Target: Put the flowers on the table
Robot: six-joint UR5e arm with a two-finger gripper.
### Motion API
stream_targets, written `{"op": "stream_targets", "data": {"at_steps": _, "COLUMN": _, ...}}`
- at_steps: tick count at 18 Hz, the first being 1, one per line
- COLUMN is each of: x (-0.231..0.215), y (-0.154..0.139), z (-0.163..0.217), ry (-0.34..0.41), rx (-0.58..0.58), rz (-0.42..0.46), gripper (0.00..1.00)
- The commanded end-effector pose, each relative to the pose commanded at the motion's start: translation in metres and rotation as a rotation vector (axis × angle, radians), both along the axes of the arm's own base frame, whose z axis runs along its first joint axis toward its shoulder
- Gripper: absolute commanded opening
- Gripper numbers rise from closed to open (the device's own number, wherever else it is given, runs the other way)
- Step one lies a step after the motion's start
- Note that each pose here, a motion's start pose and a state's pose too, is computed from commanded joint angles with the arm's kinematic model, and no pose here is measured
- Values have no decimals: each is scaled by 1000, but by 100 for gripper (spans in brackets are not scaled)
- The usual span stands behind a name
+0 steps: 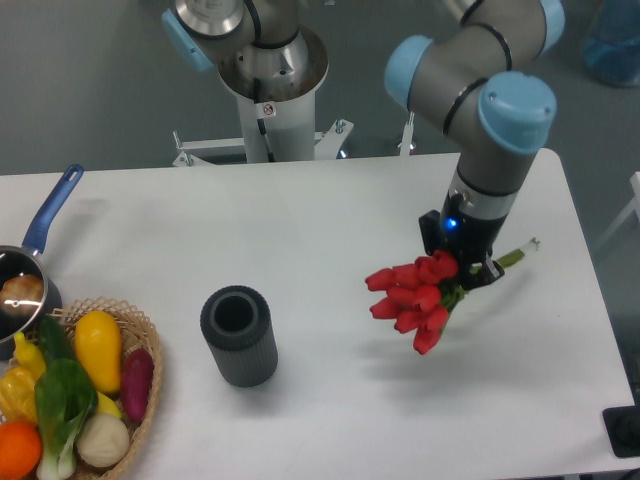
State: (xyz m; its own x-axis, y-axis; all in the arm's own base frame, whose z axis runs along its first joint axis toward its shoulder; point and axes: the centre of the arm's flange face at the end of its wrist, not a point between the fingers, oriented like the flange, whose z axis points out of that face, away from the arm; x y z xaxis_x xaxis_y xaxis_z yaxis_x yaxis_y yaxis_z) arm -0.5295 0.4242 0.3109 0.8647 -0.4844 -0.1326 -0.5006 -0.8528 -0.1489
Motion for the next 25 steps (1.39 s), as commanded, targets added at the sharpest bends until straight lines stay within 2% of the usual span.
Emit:
{"op": "stream_targets", "data": {"at_steps": 3, "x": -9, "y": 11, "z": -21, "ry": -18, "rx": -19, "rz": 3, "gripper": 3}}
{"op": "stream_targets", "data": {"at_steps": 8, "x": 12, "y": 19, "z": -47, "ry": -48, "rx": -88, "rz": -20, "gripper": 3}}
{"op": "stream_targets", "data": {"at_steps": 9, "x": 20, "y": 23, "z": -53, "ry": -46, "rx": -122, "rz": -27, "gripper": 5}}
{"op": "stream_targets", "data": {"at_steps": 10, "x": 24, "y": 23, "z": -60, "ry": -45, "rx": -152, "rz": -33, "gripper": 12}}
{"op": "stream_targets", "data": {"at_steps": 11, "x": 26, "y": 21, "z": -63, "ry": -46, "rx": -166, "rz": -36, "gripper": 32}}
{"op": "stream_targets", "data": {"at_steps": 13, "x": 27, "y": 20, "z": -63, "ry": -48, "rx": -163, "rz": -35, "gripper": 100}}
{"op": "stream_targets", "data": {"at_steps": 17, "x": 19, "y": 16, "z": -72, "ry": -64, "rx": -135, "rz": -23, "gripper": 100}}
{"op": "stream_targets", "data": {"at_steps": 25, "x": -3, "y": 13, "z": -61, "ry": -40, "rx": -65, "rz": -7, "gripper": 100}}
